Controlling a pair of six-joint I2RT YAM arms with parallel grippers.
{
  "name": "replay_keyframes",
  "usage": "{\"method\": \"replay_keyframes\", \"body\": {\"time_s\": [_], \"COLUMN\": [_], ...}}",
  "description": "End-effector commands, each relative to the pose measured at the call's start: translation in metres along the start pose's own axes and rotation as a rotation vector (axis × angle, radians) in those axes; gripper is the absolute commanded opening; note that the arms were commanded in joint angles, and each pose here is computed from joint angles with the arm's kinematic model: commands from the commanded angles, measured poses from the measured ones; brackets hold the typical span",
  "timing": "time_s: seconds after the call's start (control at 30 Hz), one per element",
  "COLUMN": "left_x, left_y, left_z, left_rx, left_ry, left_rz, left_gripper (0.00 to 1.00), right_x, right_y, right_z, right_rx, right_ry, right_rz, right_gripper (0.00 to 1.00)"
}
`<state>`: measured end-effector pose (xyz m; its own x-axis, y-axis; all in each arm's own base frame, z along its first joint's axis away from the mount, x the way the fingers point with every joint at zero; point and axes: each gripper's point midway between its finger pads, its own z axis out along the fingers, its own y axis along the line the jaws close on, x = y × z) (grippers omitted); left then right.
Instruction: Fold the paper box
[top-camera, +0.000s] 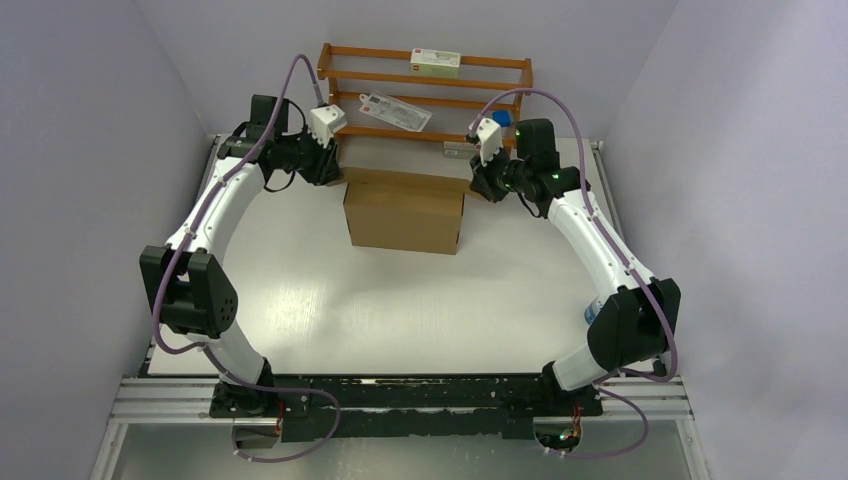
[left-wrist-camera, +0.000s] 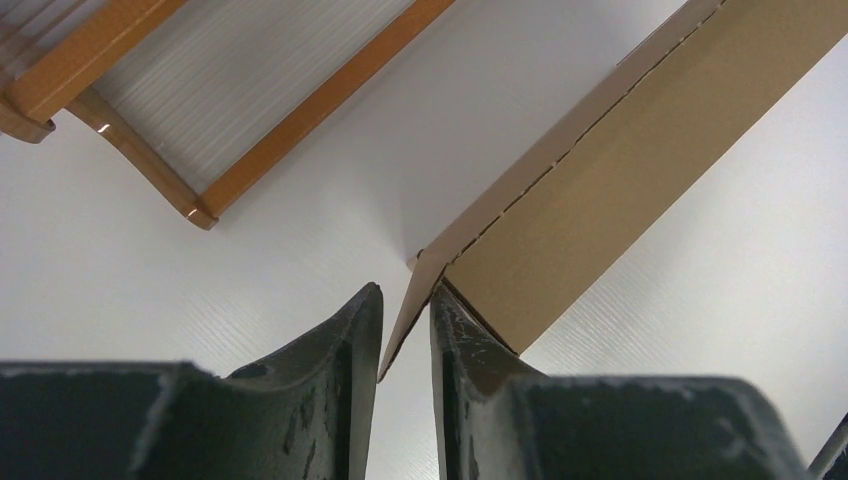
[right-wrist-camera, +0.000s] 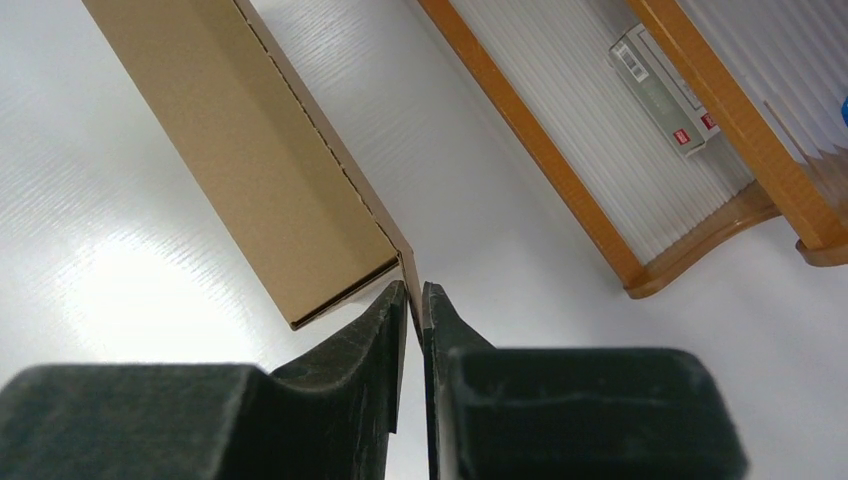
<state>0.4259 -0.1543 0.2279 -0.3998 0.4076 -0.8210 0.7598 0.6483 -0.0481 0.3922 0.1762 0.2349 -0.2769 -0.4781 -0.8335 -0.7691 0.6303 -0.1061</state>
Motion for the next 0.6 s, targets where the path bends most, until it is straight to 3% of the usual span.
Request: {"method": "replay_keyframes", "body": {"time_s": [0.0, 0.57], "left_x": [-0.004, 0.0], "left_y": [-0.002, -0.012], "left_z": [-0.002, 0.003], "left_rx": [0.018, 0.046], "left_ry": [-0.024, -0.008], "left_rz": [0.017, -0.007], "left_gripper": [0.29, 0.21], "right_x": [0.003, 0.01], "right_y": [-0.006, -0.004], "right_z": [-0.003, 0.001], "right_rx": [0.036, 0.031], "right_ry": [0.003, 0.012], "right_rz": [-0.006, 0.027], "right_gripper": [0.15, 0.1]}}
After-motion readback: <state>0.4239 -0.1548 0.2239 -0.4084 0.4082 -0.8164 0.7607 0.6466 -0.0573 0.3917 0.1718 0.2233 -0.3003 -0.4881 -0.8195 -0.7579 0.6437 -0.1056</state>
